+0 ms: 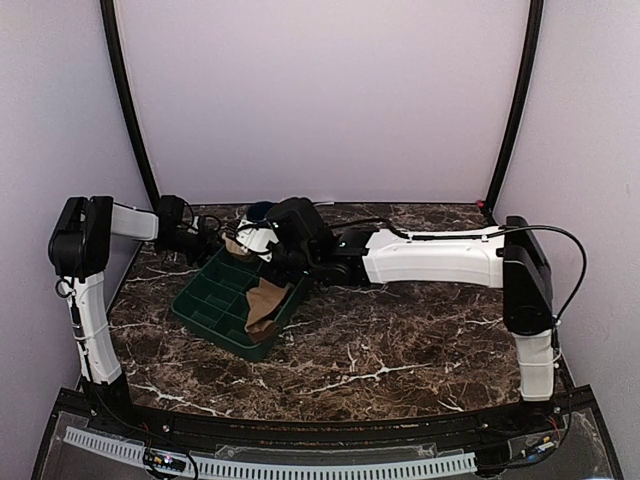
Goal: Roll the socks
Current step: Move the storage box to the center of the board.
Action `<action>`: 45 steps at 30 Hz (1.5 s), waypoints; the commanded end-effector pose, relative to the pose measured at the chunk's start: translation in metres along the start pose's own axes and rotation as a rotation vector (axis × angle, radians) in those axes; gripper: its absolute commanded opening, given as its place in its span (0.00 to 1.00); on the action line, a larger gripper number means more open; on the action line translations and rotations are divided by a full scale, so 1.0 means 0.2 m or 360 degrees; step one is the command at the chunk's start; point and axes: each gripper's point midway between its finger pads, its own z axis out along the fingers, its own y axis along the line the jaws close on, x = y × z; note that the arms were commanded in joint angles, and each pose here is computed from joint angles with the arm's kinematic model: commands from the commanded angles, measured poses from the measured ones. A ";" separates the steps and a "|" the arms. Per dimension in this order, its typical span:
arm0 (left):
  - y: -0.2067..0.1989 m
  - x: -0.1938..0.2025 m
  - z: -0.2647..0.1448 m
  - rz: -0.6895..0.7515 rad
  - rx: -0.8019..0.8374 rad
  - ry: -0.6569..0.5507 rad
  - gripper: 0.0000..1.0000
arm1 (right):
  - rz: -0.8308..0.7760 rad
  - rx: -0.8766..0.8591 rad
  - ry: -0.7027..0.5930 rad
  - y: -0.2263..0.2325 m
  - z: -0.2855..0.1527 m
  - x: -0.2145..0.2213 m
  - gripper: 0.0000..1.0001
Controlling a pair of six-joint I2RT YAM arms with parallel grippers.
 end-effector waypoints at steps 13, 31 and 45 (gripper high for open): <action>-0.12 0.25 -0.09 0.0027 0.0027 0.0074 0.48 | -0.0022 -0.0045 0.0145 0.16 0.21 -0.04 0.00; -0.17 0.37 -0.14 -0.0013 0.0068 0.0075 0.48 | -0.0177 -0.0013 0.0348 0.35 0.33 0.13 0.00; -0.20 0.40 -0.16 -0.0011 0.0080 0.0074 0.48 | -0.0227 -0.0088 0.0418 0.49 0.33 0.20 0.00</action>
